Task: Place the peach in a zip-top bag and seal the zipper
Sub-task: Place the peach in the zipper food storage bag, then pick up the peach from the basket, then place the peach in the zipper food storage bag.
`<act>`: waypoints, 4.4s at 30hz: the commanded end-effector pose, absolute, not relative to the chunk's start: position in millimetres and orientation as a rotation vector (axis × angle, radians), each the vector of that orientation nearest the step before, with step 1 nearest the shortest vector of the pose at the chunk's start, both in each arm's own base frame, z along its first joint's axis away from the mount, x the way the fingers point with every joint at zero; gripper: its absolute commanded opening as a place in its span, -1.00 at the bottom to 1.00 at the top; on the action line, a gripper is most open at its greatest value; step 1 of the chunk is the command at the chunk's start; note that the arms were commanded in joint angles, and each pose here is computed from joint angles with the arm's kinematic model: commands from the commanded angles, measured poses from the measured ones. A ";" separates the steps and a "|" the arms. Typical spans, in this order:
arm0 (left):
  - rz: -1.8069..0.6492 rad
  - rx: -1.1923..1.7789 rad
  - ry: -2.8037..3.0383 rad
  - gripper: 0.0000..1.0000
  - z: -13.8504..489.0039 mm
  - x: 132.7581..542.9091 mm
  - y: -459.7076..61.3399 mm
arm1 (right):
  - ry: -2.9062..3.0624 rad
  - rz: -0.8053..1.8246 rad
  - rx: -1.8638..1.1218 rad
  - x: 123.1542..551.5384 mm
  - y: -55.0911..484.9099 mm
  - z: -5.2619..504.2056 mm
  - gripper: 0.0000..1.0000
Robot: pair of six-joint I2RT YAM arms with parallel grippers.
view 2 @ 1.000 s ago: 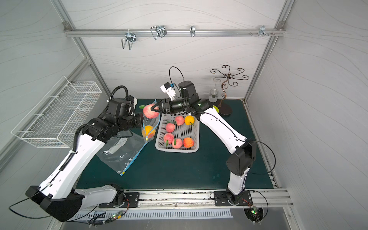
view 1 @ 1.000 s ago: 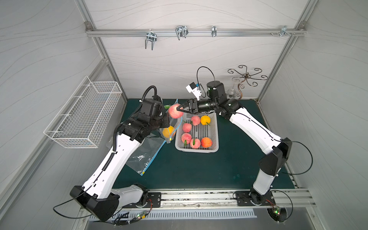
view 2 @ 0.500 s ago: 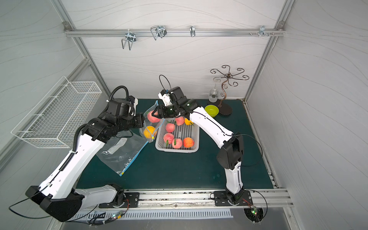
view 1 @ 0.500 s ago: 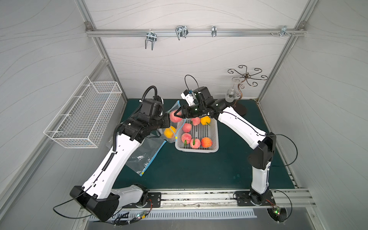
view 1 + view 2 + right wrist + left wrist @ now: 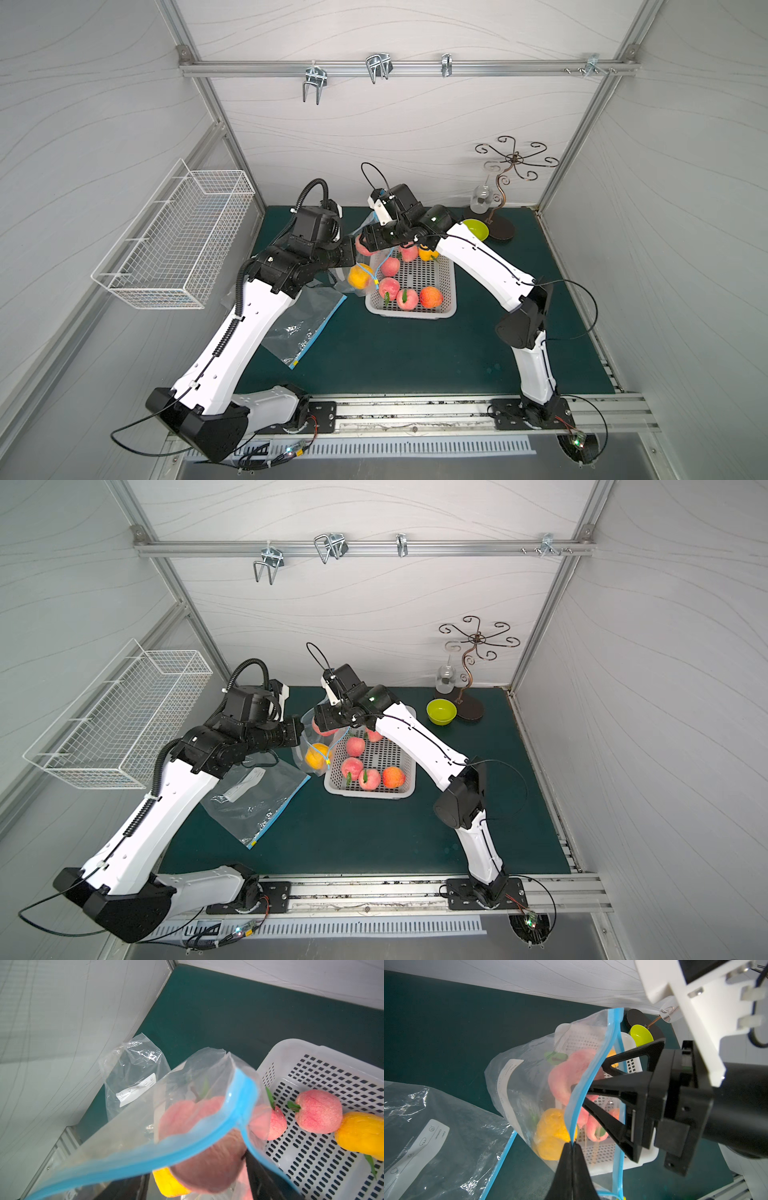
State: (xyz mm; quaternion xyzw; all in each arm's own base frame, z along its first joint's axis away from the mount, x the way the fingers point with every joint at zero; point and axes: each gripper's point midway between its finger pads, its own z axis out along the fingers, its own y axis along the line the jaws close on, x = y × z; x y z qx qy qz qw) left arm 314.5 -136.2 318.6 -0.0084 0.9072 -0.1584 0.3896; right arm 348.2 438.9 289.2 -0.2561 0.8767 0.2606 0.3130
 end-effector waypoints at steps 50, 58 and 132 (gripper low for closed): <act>-0.437 -0.169 2.179 -1.00 355.4 344.7 -101.2 | 2.756 0.512 -1.101 278.1 333.8 96.5 0.52; -0.434 -0.167 2.182 -1.00 354.1 345.0 -101.2 | 2.768 0.319 -1.088 292.0 329.3 69.5 0.52; -0.525 -0.125 2.181 -1.00 354.3 338.6 -113.7 | 2.148 0.948 -0.754 356.9 455.6 337.2 0.50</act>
